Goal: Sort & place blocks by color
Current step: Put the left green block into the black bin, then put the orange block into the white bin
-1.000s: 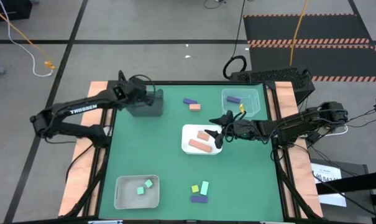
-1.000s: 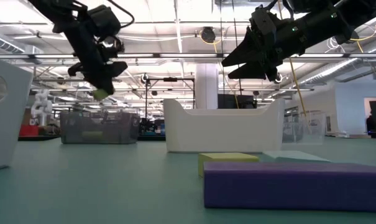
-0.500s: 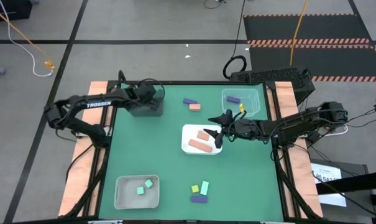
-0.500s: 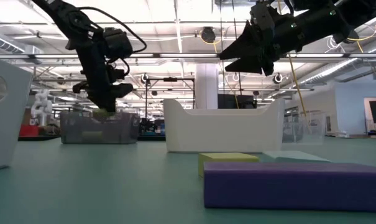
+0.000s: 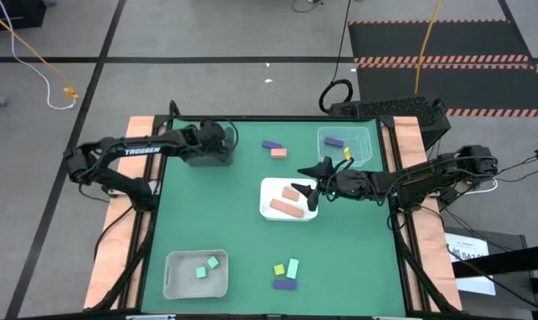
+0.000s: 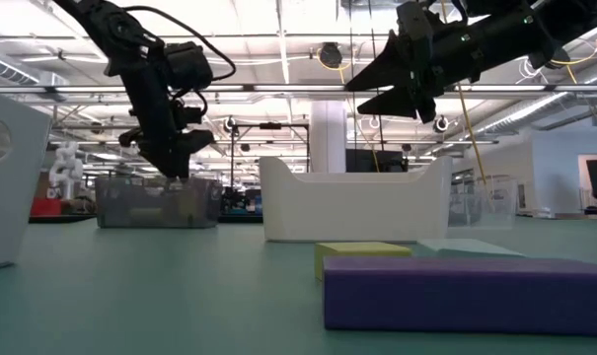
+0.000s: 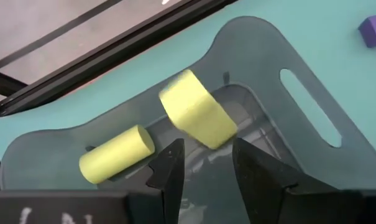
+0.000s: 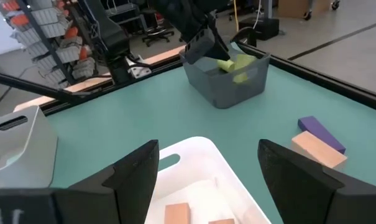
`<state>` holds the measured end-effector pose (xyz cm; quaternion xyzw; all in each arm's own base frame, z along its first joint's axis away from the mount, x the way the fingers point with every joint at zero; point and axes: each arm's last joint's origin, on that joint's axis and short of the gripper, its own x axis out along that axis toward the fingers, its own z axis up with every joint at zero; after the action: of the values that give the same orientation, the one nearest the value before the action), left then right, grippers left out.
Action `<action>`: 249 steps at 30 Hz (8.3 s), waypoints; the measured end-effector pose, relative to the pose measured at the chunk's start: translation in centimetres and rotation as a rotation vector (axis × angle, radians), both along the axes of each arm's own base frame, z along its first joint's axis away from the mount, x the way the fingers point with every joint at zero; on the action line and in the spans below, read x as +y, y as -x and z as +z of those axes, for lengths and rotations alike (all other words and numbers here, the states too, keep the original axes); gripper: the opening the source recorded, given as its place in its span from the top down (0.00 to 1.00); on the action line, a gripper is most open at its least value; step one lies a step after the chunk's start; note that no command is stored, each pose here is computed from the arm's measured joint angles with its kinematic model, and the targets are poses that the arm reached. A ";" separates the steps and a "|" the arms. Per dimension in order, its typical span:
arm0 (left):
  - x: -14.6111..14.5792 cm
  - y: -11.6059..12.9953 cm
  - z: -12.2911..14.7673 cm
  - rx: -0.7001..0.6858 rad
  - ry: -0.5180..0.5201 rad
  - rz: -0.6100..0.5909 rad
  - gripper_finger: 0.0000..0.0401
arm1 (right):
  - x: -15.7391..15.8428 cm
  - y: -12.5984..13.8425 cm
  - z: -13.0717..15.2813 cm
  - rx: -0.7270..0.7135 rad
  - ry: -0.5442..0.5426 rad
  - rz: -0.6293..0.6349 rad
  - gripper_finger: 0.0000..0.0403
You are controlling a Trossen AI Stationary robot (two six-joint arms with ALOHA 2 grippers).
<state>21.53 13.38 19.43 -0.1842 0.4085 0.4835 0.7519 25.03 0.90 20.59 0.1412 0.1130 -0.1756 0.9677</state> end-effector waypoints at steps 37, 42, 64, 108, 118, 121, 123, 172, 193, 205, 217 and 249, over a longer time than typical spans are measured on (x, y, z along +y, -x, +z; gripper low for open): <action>-9.3 -7.0 1.5 -0.398 0.060 -0.617 0.65 | 0.0 -0.2 0.7 -0.073 -0.002 0.000 0.34; -11.8 -7.2 1.5 -0.388 0.047 -0.670 0.65 | -0.1 -0.3 1.4 -0.165 -0.048 -0.015 0.34; -12.8 -7.1 1.8 -0.406 0.040 -0.652 0.65 | -3.1 -0.5 2.0 -0.204 -0.082 -0.094 0.31; -12.8 -8.1 3.3 -0.584 -0.024 -0.658 0.65 | -13.4 -5.1 -0.3 0.072 -0.139 -0.102 0.14; -12.8 -8.1 3.3 -0.581 -0.022 -0.658 0.65 | -15.2 -9.6 -1.8 0.238 -0.088 -0.062 0.14; -12.8 -8.1 3.3 -0.575 -0.029 -0.666 0.65 | -15.5 -10.3 -2.7 0.261 -0.096 -0.060 0.14; -12.8 -8.1 3.3 -0.568 -0.037 -0.675 0.65 | -15.5 -10.4 -3.6 0.296 -0.092 -0.047 0.14; -12.8 -7.8 2.8 -0.507 -0.032 -0.690 0.65 | -17.7 -9.4 -9.3 0.585 0.078 0.113 0.70; -12.8 -7.8 2.8 -0.507 -0.032 -0.690 0.65 | -17.1 -8.3 -1.0 0.370 0.138 0.050 0.70; -12.8 -7.8 2.8 -0.519 -0.016 -0.674 0.65 | -12.2 -6.7 7.5 0.113 0.211 0.108 0.70; -12.8 -7.8 2.8 -0.518 -0.015 -0.674 0.65 | -4.9 -6.5 11.8 -0.111 0.306 0.299 0.70; -14.1 -7.8 2.7 -0.512 -0.002 -0.718 0.65 | 2.5 -1.7 -2.0 0.218 -0.205 0.032 0.70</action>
<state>29.29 -0.76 22.17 -0.1437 0.2467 0.1306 0.9494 26.76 3.45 18.62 0.2178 0.2369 -0.1619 0.9329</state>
